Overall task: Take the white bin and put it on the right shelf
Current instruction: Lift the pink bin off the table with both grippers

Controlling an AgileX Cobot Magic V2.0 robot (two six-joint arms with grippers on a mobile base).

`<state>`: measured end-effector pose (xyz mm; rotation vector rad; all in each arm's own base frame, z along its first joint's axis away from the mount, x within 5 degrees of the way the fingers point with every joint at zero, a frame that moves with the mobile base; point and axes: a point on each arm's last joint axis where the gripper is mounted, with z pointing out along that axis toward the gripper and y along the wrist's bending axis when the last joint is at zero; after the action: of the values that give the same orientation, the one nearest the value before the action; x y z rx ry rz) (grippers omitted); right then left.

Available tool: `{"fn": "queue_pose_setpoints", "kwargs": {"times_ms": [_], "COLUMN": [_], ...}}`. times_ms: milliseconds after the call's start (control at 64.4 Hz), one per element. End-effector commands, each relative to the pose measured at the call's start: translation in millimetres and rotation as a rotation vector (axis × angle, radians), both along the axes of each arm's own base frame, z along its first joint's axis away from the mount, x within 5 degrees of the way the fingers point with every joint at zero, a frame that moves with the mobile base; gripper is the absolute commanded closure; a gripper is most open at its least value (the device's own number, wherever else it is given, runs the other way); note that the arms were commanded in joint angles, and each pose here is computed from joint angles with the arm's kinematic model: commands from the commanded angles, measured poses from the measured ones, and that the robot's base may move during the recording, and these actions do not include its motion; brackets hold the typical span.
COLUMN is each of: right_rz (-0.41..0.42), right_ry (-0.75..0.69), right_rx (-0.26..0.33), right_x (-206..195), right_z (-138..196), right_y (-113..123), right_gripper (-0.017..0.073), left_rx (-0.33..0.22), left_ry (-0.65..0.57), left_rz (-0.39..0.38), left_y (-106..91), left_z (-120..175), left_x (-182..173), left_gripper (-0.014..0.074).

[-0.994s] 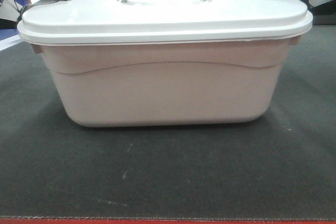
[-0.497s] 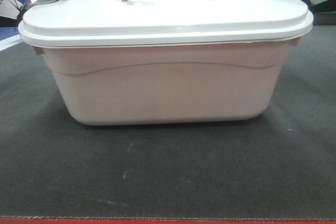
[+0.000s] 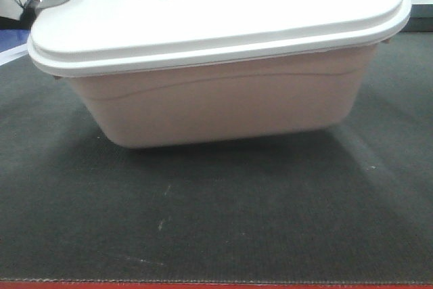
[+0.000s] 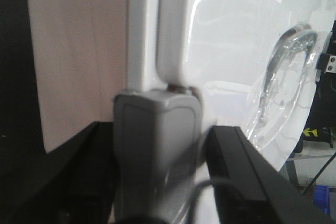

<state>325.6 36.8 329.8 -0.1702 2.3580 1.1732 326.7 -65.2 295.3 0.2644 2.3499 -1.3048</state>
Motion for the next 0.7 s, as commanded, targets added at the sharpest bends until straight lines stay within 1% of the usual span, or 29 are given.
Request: {"fn": "queue_pose_setpoints", "kwargs": {"times_ms": [0,451,606,684], "right_rz": [0.134,0.174,0.181,0.183], "right_ry": [-0.067,-0.172,-0.217,-0.235], "right_rx": [0.126,0.109,0.099,0.094], "right_x": [-25.3,-56.5,-67.9,-72.4], "right_z": [39.9,70.3,80.3,84.2], "right_y": [13.5,25.5,26.5,26.8], "right_gripper": [0.0167,0.0167,0.0167,0.0167], "left_rx": [-0.139,-0.133,-0.152,-0.152], "left_ry": [-0.081,-0.226,-0.286,-0.312], "left_rz": [-0.119,-0.128,-0.126,-0.123], "left_y": [-12.3,-13.3,-14.1,-14.3], "left_z": [46.3,87.7,104.7,111.1], "left_x": [-24.7,-59.2,-74.3,-80.8], "left_gripper": [0.0352,0.0352,0.0352,0.0352]}}
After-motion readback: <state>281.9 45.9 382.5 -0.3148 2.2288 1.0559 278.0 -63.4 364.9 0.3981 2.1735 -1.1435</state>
